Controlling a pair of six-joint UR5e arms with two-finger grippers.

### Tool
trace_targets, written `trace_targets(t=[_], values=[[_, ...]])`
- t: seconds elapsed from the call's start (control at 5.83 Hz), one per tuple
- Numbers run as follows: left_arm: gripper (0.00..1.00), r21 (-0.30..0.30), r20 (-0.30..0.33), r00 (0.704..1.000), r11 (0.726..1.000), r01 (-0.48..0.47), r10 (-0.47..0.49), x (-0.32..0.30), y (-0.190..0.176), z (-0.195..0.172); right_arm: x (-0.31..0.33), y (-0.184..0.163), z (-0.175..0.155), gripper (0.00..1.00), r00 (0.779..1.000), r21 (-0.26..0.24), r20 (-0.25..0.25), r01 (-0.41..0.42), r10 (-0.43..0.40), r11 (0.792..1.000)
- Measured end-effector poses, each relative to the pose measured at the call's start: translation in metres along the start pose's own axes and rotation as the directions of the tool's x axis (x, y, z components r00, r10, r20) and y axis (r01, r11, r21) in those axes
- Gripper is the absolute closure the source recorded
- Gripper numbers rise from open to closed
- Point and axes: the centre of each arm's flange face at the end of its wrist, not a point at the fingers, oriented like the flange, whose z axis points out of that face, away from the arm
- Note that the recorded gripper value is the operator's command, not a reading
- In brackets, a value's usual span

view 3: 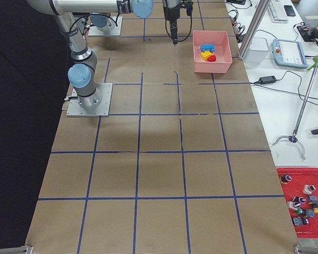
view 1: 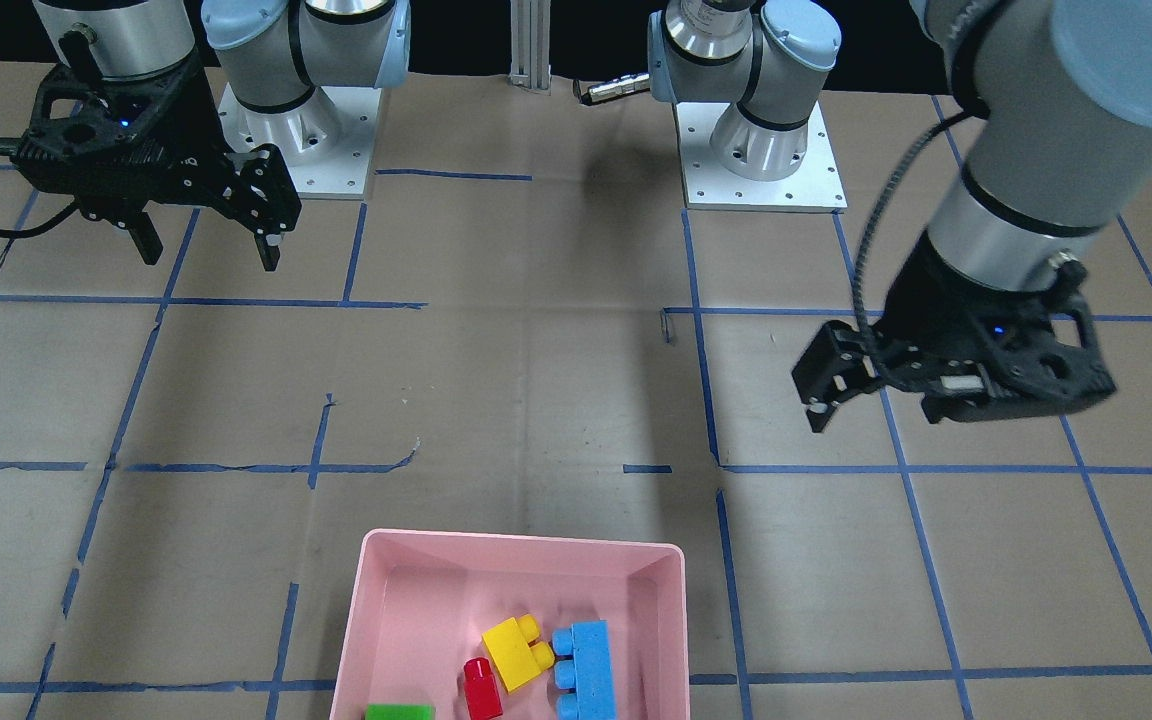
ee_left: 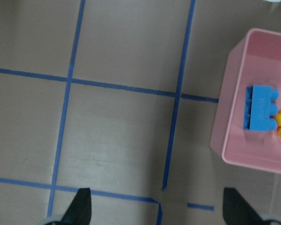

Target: Put all blocks into box

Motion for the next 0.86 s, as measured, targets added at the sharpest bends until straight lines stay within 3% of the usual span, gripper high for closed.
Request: trace_targets(t=[0.34,0.86], values=[[0.0,-0.005,-0.004,0.998,0.998,-0.069,0.069,0.036,0.04,-0.01,0.0,0.0,0.001,0.0,1.0,0.0,0.0,0.002,-0.002,1.0],[0.0,-0.029,-0.001,0.983,0.982,-0.185,0.185,0.031,0.057,-0.022,0.0,0.0,0.002,0.0,1.0,-0.002,0.0,0.004,-0.004,1.0]])
